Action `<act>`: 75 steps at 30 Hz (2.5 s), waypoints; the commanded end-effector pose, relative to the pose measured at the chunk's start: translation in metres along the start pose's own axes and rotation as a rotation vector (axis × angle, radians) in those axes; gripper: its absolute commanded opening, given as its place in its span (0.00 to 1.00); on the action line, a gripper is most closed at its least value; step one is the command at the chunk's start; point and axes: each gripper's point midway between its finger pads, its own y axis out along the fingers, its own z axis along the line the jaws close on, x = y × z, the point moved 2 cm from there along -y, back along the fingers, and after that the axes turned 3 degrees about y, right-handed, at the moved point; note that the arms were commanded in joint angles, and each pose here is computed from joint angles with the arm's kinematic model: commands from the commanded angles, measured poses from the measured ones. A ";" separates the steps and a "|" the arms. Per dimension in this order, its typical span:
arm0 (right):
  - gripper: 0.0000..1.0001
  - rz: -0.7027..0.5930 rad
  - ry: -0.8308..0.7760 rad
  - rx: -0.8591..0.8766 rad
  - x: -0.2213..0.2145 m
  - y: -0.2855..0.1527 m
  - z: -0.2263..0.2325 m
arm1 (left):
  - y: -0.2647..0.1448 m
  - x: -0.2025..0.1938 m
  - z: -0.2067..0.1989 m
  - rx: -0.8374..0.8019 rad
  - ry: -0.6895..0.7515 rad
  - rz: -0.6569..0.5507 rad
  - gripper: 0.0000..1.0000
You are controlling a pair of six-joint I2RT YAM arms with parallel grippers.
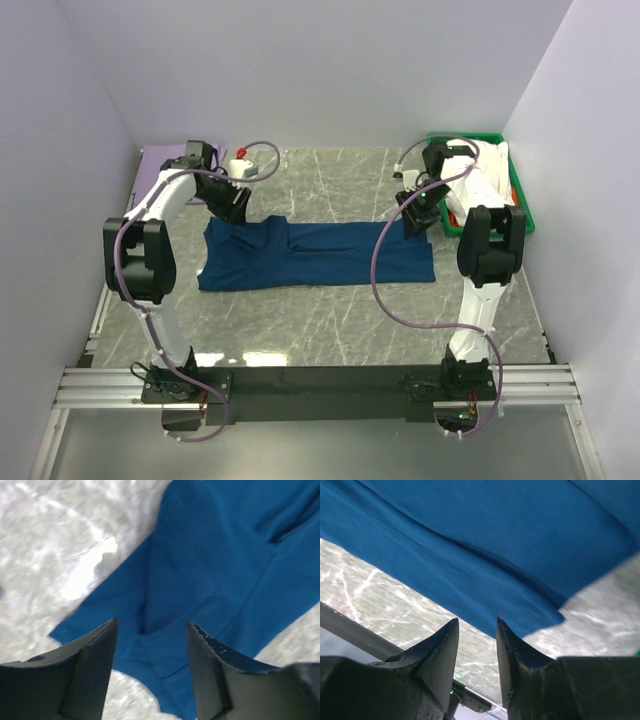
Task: Fold and stack the t-shirts
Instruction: Fold the tshirt
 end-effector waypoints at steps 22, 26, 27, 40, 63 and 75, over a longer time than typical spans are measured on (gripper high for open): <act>0.36 -0.010 0.026 0.007 0.006 0.019 0.016 | 0.068 -0.002 -0.046 0.193 0.064 0.110 0.48; 0.36 -0.003 0.026 0.000 0.006 0.021 0.013 | 0.070 -0.002 -0.050 0.166 0.061 0.116 0.48; 0.36 -0.001 0.027 -0.003 0.006 0.021 0.013 | 0.071 -0.003 -0.049 0.166 0.061 0.116 0.49; 0.36 0.012 0.032 -0.011 0.005 0.024 0.010 | 0.072 -0.005 -0.063 0.217 0.111 0.142 0.49; 0.35 0.023 0.027 -0.009 0.000 0.024 0.010 | 0.036 0.012 -0.044 0.279 0.137 0.101 0.03; 0.34 0.036 0.016 -0.018 -0.008 0.026 0.010 | 0.000 -0.055 -0.088 0.120 0.403 0.175 0.01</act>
